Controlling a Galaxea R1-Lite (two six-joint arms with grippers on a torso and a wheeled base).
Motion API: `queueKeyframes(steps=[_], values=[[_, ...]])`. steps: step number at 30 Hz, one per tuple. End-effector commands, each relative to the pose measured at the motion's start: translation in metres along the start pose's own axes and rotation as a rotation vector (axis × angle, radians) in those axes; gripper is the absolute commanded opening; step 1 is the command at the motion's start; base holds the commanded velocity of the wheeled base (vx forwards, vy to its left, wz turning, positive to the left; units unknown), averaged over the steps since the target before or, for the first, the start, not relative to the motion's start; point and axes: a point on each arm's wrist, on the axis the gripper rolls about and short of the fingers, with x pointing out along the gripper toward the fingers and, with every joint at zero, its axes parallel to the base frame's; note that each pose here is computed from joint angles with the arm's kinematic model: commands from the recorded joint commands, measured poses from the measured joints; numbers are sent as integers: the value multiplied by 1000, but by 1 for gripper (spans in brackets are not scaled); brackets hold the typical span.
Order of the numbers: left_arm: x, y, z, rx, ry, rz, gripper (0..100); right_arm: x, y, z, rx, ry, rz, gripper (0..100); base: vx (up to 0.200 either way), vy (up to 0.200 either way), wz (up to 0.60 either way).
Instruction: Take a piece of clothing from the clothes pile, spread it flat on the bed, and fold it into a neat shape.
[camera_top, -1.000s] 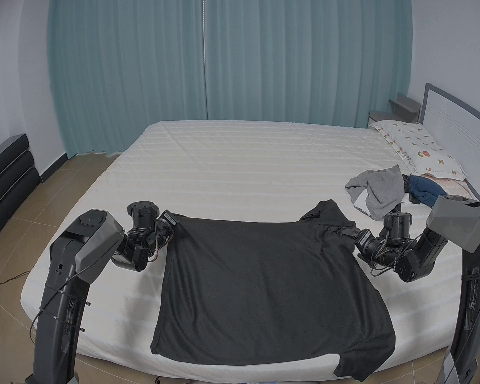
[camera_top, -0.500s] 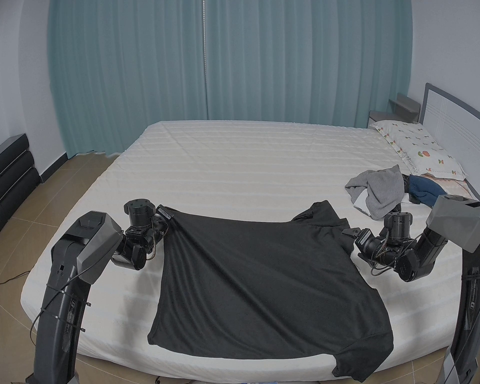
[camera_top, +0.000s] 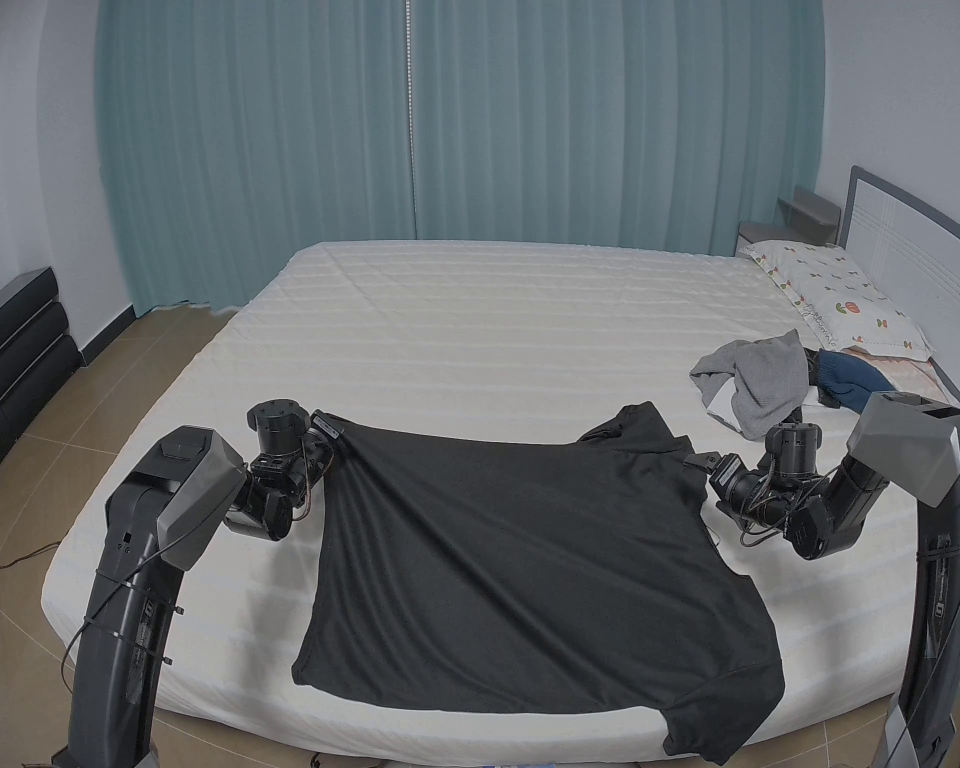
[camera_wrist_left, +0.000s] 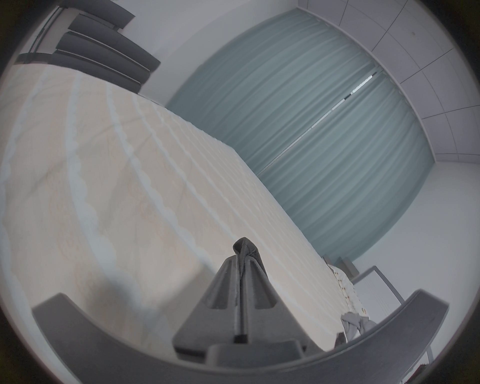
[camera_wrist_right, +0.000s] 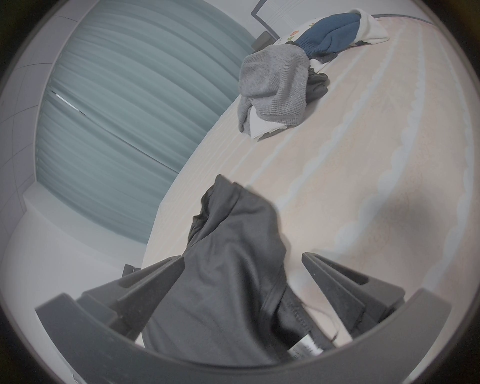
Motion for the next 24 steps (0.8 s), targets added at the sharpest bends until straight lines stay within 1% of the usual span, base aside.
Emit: queueKeyframes(steps=[1,8,12,13,18,24], values=[[5,6,9,-6,-37,9,0,10,-11,1,9,-1,-17,100,0,0,0],[6,11,14,-7,-47,16,0,17,-19,-1,14,4,-30,100,0,0,0],[7,13,19,-9,-56,15,0,17,-17,-2,13,8,-25,100,0,0,0],[9,15,25,-12,-72,15,0,16,-16,-2,12,8,-24,100,0,0,0],[12,21,34,-15,-78,28,0,14,-14,-5,9,14,-17,100,0,0,0],[12,23,35,-17,-68,26,0,15,-11,-9,4,24,-12,100,0,0,0]])
